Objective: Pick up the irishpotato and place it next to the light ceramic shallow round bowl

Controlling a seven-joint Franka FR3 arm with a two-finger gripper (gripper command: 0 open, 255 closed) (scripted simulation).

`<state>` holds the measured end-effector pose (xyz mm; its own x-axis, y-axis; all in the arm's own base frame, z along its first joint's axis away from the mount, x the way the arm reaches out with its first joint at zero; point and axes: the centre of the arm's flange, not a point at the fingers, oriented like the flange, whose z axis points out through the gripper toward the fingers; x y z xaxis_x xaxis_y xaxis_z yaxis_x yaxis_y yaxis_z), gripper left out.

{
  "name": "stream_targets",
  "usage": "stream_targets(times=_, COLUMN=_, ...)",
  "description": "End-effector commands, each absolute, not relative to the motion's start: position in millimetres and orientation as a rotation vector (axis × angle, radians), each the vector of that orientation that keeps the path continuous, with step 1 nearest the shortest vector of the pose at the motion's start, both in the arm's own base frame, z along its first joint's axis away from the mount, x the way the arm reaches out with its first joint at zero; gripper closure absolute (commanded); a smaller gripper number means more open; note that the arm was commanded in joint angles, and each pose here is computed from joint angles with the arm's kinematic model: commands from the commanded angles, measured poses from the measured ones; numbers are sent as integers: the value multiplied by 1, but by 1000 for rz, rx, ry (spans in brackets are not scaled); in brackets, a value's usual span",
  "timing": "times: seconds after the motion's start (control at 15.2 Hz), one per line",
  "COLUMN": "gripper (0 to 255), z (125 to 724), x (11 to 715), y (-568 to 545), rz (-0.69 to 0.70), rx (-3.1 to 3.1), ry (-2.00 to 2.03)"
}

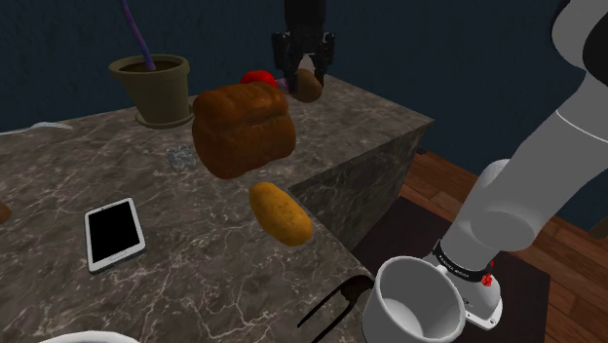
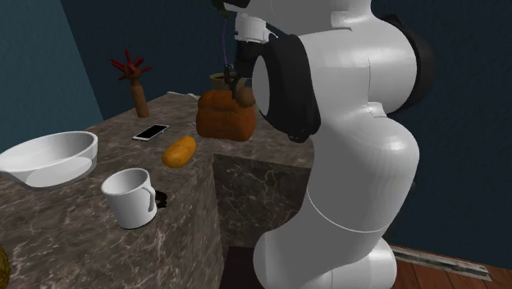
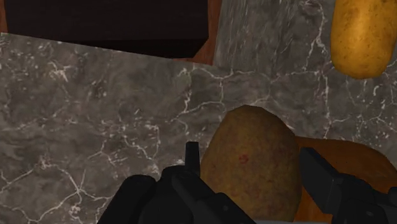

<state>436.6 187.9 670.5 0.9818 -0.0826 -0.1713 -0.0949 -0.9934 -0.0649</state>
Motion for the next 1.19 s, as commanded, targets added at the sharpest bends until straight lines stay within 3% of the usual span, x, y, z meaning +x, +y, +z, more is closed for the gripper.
stream_targets(times=0.0, gripper=255, z=671, x=419, y=212, rz=259, rx=-3055, ry=139)
stream_targets(times=1.12, gripper=255, z=671, x=291, y=397, rz=259, rx=-3055, ry=139)
